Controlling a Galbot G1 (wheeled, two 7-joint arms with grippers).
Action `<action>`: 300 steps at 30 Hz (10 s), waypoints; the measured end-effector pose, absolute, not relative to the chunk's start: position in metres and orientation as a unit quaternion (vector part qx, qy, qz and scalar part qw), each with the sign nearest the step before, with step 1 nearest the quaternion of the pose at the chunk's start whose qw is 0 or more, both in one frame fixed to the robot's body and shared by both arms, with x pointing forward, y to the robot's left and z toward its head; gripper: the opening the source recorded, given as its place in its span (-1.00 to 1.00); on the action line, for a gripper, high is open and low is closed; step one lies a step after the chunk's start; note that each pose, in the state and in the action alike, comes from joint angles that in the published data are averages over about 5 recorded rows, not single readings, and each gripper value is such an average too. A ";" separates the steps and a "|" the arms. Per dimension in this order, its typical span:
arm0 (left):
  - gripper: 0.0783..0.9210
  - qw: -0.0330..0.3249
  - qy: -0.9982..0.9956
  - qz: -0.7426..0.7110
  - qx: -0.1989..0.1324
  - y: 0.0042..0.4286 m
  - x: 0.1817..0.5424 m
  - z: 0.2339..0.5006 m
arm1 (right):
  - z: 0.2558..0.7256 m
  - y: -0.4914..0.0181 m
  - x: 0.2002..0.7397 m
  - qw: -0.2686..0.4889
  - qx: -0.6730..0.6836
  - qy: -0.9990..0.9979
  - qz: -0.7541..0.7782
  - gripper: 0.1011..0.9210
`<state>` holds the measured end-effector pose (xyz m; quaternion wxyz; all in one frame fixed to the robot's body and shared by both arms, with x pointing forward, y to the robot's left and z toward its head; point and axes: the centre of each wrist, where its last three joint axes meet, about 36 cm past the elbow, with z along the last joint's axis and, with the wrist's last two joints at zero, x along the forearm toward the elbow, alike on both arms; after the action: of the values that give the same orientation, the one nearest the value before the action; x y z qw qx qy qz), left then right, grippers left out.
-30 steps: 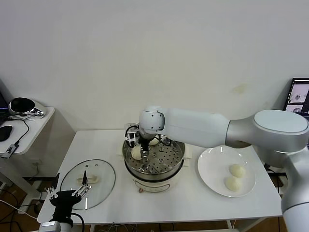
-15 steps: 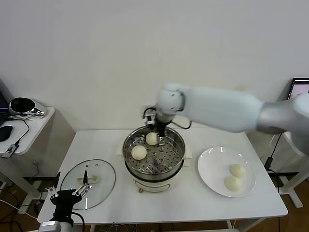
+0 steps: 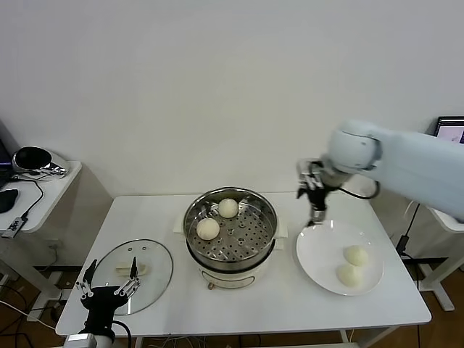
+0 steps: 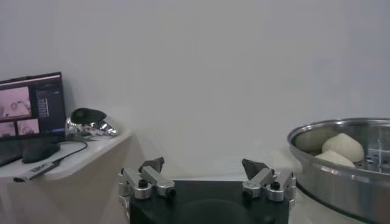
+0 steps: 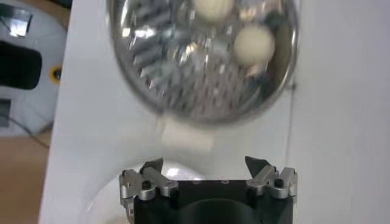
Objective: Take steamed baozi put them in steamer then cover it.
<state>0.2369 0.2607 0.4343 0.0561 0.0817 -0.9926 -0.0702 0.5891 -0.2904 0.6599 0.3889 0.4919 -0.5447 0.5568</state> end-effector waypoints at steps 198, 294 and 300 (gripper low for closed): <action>0.77 0.050 -0.990 -0.084 0.096 0.266 0.227 0.447 | 0.495 -0.433 0.598 0.431 0.444 -0.537 0.573 0.76; 0.77 0.035 -0.992 -0.062 0.102 0.264 0.235 0.449 | 0.604 -0.118 0.627 0.354 0.493 -0.585 0.537 0.24; 0.77 0.035 -0.992 -0.061 0.101 0.263 0.235 0.449 | 0.589 -0.116 0.628 0.358 0.491 -0.585 0.537 0.25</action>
<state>0.2350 0.2632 0.4490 0.0353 0.1011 -0.9924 -0.0611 0.6282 -0.1165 0.5888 0.3576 0.4915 -0.5851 0.5369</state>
